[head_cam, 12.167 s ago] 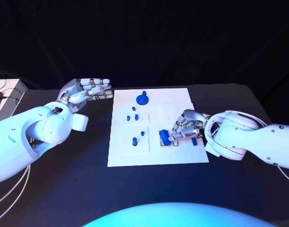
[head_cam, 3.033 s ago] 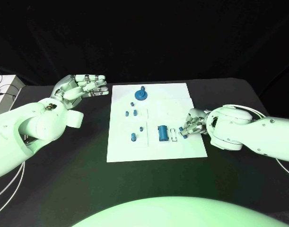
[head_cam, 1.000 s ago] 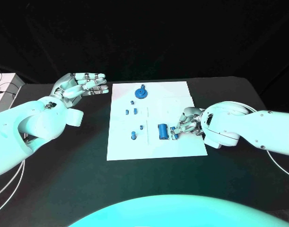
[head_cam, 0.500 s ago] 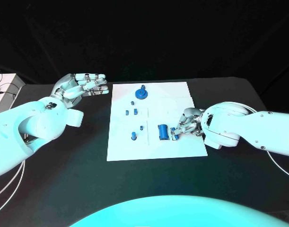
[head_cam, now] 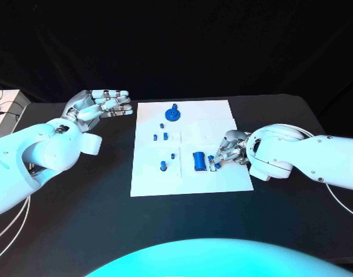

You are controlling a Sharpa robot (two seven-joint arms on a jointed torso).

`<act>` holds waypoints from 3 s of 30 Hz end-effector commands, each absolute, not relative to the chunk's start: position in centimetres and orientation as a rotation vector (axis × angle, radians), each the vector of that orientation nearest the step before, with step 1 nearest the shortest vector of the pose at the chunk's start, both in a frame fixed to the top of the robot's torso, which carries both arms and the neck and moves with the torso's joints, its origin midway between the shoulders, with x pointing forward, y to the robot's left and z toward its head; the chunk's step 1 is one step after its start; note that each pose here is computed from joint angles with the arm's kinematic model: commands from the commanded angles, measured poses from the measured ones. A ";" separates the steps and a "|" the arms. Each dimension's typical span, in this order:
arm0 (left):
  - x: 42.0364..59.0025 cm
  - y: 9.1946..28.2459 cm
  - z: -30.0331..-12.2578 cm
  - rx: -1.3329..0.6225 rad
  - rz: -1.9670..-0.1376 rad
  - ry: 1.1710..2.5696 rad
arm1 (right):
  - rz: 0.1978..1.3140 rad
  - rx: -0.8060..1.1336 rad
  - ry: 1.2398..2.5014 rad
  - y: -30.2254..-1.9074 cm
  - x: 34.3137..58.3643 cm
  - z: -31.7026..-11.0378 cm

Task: Assemble the parts on the task board

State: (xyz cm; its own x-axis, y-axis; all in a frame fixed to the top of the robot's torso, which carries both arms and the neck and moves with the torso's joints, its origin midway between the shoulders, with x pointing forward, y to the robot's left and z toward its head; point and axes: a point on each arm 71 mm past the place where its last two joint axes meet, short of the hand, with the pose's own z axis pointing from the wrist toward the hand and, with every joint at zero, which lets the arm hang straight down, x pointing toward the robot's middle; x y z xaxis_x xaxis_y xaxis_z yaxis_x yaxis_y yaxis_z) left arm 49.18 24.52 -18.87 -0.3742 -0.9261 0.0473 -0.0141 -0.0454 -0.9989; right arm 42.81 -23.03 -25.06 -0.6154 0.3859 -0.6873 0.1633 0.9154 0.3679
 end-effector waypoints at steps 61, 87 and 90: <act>49.1 24.5 -18.8 -1.040 -1.538 1.471 | 0.420 0.377 2.258 -22.7 41.8 -25.2; 49.1 24.5 -18.8 -1.040 -1.536 1.471 | 0.386 0.427 2.196 -23.5 42.5 -25.2; 49.1 24.5 -18.8 -1.040 -1.536 1.471 | 0.389 0.425 2.195 -23.4 42.6 -25.2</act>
